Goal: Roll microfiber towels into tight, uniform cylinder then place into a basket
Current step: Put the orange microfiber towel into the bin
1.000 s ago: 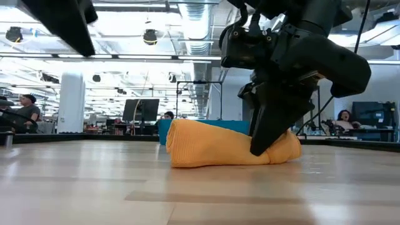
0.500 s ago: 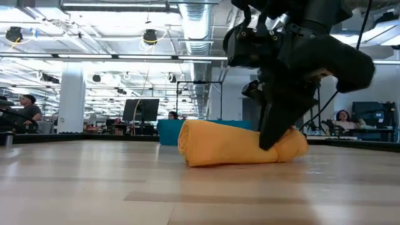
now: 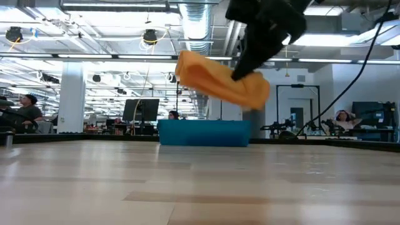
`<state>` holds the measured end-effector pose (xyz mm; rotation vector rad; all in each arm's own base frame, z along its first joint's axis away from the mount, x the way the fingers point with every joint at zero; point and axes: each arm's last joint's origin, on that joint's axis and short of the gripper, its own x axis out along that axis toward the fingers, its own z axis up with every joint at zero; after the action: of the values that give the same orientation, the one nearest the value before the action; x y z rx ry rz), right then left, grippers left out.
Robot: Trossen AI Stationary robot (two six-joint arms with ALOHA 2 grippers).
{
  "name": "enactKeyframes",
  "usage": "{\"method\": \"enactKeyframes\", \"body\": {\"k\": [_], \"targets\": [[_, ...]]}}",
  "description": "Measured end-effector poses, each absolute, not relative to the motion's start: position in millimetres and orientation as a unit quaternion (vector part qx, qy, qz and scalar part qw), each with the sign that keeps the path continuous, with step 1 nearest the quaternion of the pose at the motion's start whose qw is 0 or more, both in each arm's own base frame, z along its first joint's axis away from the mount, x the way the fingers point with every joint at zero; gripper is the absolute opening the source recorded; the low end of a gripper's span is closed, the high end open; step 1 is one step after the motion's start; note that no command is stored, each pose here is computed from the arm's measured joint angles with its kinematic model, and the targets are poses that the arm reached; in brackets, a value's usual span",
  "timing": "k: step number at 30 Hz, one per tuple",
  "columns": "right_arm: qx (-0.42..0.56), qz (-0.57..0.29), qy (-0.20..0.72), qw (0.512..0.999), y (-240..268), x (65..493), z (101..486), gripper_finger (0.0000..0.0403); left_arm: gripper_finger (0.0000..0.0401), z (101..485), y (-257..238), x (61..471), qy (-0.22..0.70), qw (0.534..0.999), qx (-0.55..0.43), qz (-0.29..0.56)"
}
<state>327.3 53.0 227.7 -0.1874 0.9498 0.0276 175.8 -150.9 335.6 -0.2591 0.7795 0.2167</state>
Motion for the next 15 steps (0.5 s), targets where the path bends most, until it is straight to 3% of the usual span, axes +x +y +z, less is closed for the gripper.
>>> {"method": "enactKeyframes", "body": {"k": [8, 15], "targets": [[-0.118, -0.04, 0.392, 0.912, -7, 319, 266, 0.0027, 0.0011, 337, -125, 163, 0.402, 0.894, -0.107, 0.17], [-0.161, -0.104, 0.355, 0.915, -68, 323, 272, 0.0027, 0.0011, 343, -99, 159, 0.4, 0.885, -0.104, 0.217]]}}
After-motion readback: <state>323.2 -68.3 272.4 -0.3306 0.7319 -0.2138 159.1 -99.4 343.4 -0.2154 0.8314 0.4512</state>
